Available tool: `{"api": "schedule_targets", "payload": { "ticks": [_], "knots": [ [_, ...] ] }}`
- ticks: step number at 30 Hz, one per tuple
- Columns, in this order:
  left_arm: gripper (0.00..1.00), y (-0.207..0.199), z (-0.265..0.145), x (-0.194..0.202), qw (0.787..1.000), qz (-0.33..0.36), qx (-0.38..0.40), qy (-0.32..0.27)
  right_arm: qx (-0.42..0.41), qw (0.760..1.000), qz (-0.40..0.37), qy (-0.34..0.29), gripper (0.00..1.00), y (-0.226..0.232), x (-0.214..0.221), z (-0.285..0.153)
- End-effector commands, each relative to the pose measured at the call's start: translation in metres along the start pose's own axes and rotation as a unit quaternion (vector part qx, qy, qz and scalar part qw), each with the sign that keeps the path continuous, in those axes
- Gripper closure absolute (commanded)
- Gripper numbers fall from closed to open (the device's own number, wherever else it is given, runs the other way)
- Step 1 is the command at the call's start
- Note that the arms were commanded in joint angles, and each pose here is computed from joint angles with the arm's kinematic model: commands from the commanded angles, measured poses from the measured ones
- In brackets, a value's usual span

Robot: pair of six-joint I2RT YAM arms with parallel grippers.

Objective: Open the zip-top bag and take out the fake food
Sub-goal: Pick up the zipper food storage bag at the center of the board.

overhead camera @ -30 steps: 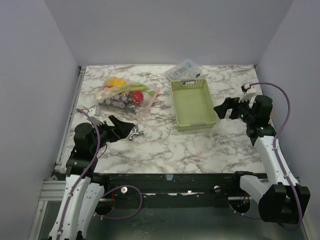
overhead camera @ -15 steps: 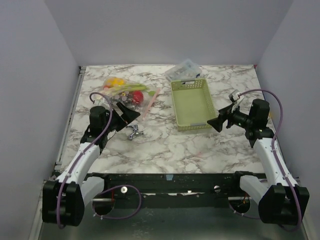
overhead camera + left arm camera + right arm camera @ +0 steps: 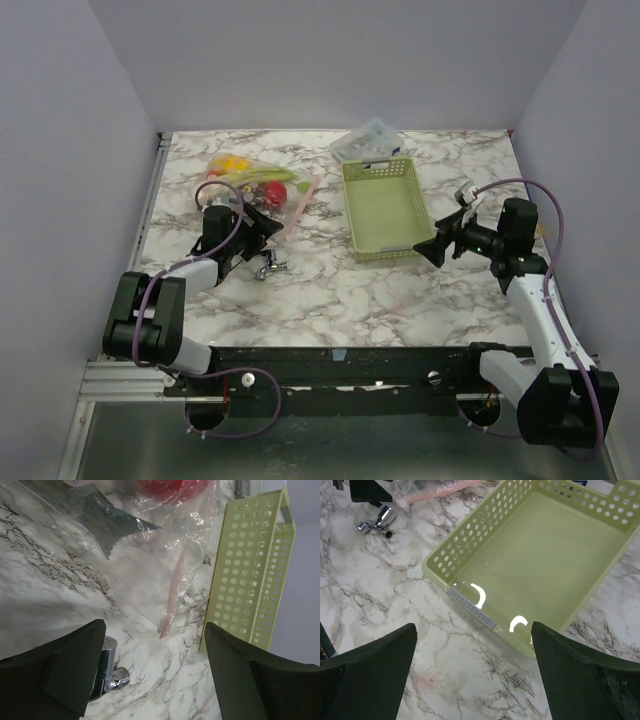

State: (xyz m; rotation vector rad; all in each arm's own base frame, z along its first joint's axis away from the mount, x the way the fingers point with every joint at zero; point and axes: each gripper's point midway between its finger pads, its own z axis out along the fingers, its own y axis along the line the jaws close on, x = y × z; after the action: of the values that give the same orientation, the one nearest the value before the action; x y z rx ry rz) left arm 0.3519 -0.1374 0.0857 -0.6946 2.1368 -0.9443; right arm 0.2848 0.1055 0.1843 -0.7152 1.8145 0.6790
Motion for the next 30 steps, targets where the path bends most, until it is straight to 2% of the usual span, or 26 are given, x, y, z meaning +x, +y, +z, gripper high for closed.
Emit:
{"api": "schedule_targets", "payload": {
  "ticks": [1,8,21,30],
  "knots": [
    [0.20,-0.018,0.019,-0.016,0.998,-0.031,0.043,-0.031,-0.011,1.000,-0.013,-0.005,0.00,0.003,-0.007,-0.001],
    [0.28,-0.012,0.034,-0.017,0.997,-0.056,0.042,-0.035,-0.016,1.000,-0.011,-0.004,0.00,0.004,-0.005,0.000],
    [0.54,-0.001,0.049,-0.011,0.995,-0.087,0.042,-0.027,-0.015,1.000,-0.014,-0.003,0.00,0.003,-0.003,0.000],
    [0.53,-0.010,0.044,-0.007,0.993,-0.101,0.063,-0.022,-0.015,1.000,-0.015,-0.004,0.00,0.004,-0.003,0.000]
  ]
}}
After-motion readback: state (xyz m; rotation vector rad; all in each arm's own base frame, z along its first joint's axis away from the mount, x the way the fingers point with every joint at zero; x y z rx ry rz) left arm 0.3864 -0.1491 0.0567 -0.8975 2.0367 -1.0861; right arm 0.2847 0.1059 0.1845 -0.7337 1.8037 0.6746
